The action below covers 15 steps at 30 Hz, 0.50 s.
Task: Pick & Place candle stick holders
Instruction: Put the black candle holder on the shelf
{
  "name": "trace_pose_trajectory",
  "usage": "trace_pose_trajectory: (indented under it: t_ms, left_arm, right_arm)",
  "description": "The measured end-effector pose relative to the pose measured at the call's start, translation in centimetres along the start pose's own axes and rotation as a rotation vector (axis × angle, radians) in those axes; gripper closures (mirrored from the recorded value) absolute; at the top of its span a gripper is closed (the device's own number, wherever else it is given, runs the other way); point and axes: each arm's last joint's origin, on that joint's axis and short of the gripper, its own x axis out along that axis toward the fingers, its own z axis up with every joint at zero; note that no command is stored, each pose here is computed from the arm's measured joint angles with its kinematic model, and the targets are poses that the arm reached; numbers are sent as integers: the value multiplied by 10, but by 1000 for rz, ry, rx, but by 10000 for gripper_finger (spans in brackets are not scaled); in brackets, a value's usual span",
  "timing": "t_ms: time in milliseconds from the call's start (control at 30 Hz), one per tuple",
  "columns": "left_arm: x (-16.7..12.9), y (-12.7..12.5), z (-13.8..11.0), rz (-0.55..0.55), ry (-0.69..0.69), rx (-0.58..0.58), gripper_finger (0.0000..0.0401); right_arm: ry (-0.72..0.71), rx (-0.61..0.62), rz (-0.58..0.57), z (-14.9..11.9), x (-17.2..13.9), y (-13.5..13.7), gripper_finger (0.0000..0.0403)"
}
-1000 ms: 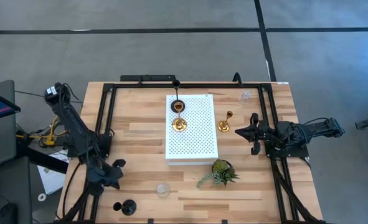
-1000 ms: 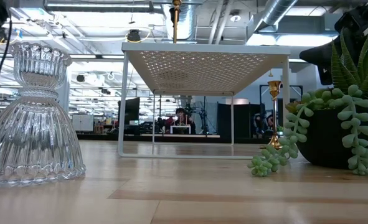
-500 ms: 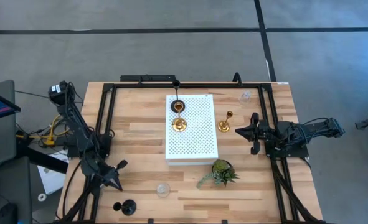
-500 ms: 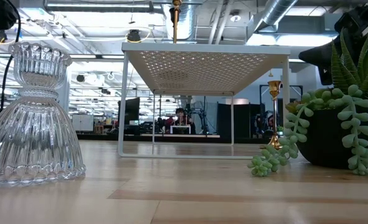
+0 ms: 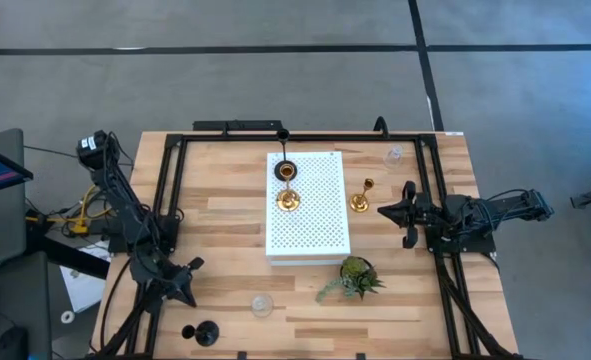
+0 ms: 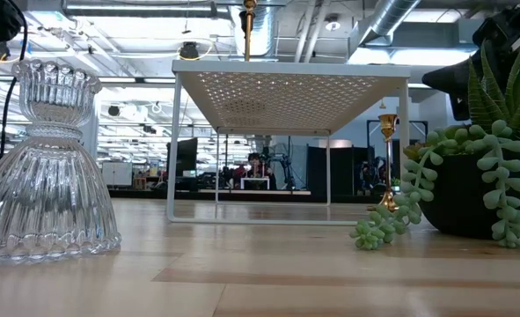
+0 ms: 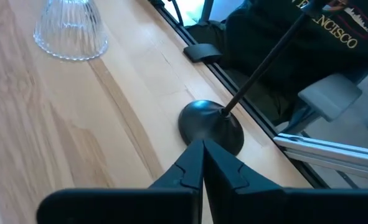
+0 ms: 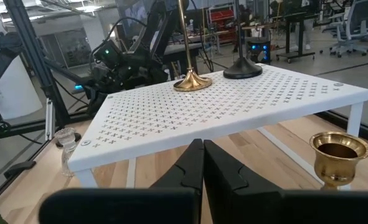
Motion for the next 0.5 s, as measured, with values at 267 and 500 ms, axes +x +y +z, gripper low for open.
trace_pose_trajectory:
  t_ms: [267, 500]
  left_arm:
    - [0, 0, 2, 26, -34, 29, 392]
    - [0, 0, 3, 27, -49, 34, 358]
  right_arm:
    - [0, 0, 0, 0, 0, 0, 402]
    - [0, 0, 0, 0, 0, 0, 402]
